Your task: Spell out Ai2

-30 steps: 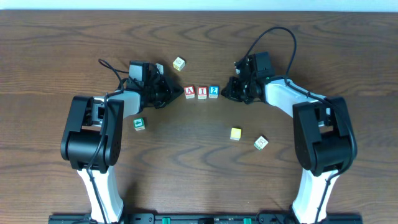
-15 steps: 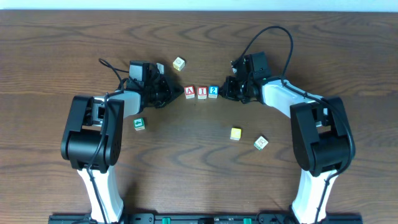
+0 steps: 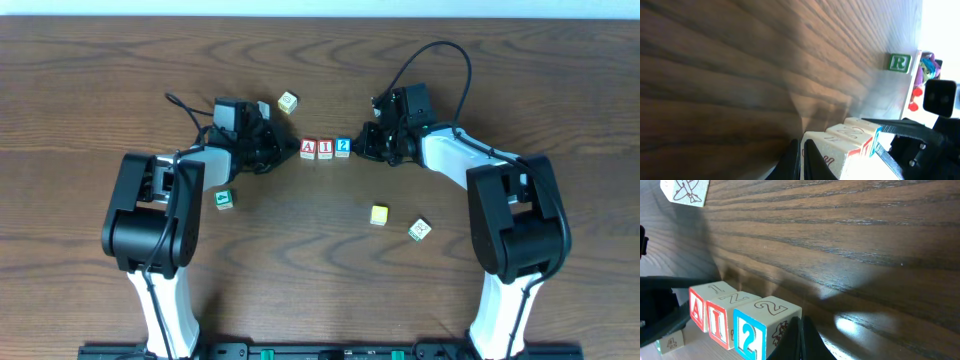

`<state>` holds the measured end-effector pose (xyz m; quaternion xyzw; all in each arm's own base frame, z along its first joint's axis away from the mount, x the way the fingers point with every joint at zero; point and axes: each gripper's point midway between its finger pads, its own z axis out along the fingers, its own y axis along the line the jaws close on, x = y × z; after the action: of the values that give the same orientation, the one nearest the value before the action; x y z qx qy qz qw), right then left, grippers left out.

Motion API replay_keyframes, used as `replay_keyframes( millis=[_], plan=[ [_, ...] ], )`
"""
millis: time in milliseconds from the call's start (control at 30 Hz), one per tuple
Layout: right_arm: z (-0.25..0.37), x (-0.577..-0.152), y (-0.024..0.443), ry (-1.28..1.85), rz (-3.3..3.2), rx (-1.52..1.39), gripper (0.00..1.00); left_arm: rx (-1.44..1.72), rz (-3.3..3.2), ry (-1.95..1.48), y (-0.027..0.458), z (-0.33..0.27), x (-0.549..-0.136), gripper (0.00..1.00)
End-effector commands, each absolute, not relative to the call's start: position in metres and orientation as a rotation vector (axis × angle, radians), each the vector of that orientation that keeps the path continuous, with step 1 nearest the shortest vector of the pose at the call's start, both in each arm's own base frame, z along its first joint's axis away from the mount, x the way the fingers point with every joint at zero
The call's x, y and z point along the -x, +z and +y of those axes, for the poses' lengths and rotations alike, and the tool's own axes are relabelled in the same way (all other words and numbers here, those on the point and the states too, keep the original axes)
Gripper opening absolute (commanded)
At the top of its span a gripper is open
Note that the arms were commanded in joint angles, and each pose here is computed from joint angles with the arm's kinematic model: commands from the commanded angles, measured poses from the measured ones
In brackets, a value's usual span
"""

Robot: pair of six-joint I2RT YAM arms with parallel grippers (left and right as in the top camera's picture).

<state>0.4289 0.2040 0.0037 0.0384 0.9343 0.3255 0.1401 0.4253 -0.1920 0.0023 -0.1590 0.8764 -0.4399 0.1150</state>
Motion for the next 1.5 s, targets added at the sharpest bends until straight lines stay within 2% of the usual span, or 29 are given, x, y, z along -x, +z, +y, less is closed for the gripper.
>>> replay_keyframes(
  millis=[0,667,933,1067,1200,1467],
  plan=[
    [0.208,-0.423,-0.008,0.946,2.728,-0.118,0.01,0.438,2.572,-1.292,-0.002,-0.194,-0.427,0.06],
    [0.215,-0.42,-0.008,0.95,2.731,-0.092,0.01,0.439,2.571,-1.291,-0.002,-0.194,-0.428,0.06],
    [0.19,-0.425,0.006,0.877,2.738,-0.086,0.01,0.46,2.507,-1.321,0.014,-0.167,-0.44,0.06],
    [0.171,-0.43,0.037,0.743,2.708,-0.066,0.01,0.342,2.43,-1.295,0.052,-0.159,-0.448,0.06],
    [0.151,-0.424,0.092,0.585,2.637,-0.046,0.01,0.169,2.373,-1.152,0.106,-0.151,-0.442,0.06],
    [0.123,-0.361,0.214,0.419,2.479,-0.021,0.01,-0.03,2.384,-0.827,0.18,-0.123,-0.385,0.06]
  ],
)
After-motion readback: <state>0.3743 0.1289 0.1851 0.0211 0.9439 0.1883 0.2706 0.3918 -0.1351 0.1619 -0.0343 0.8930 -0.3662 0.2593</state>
